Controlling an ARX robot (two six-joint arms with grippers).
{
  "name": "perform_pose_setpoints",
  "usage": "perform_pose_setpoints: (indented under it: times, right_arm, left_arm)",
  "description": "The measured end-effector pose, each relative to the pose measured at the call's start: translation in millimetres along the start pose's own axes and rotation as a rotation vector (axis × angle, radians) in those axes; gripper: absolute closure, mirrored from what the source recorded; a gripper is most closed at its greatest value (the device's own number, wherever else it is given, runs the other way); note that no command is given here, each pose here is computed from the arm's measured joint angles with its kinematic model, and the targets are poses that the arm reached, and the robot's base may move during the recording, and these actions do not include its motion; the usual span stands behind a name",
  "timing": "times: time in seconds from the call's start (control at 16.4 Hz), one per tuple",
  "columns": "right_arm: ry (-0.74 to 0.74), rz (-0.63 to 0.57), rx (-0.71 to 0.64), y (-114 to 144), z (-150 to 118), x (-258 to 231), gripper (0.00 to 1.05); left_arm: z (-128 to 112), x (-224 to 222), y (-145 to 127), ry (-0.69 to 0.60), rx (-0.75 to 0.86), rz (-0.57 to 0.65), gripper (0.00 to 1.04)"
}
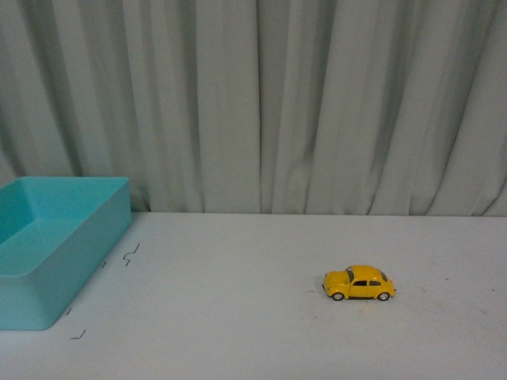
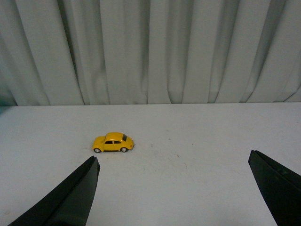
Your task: Wind up and store yellow beetle toy
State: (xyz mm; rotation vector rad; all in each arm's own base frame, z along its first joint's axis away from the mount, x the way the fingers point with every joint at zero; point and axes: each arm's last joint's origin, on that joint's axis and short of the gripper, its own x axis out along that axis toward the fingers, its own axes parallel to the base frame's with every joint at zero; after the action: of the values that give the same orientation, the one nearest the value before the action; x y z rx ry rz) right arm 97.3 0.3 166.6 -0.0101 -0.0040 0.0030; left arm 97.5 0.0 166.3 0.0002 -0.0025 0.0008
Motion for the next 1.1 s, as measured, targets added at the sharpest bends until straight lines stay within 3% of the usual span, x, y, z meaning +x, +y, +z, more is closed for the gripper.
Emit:
perform_pose_setpoints:
  times: [1.1]
  right_arm:
    - [0.003, 0.000, 0.000, 0.0, -0.3, 0.0, 0.07]
  left_arm:
    - [-0.1, 0.0, 0.0, 0.002, 0.000, 0.000, 0.07]
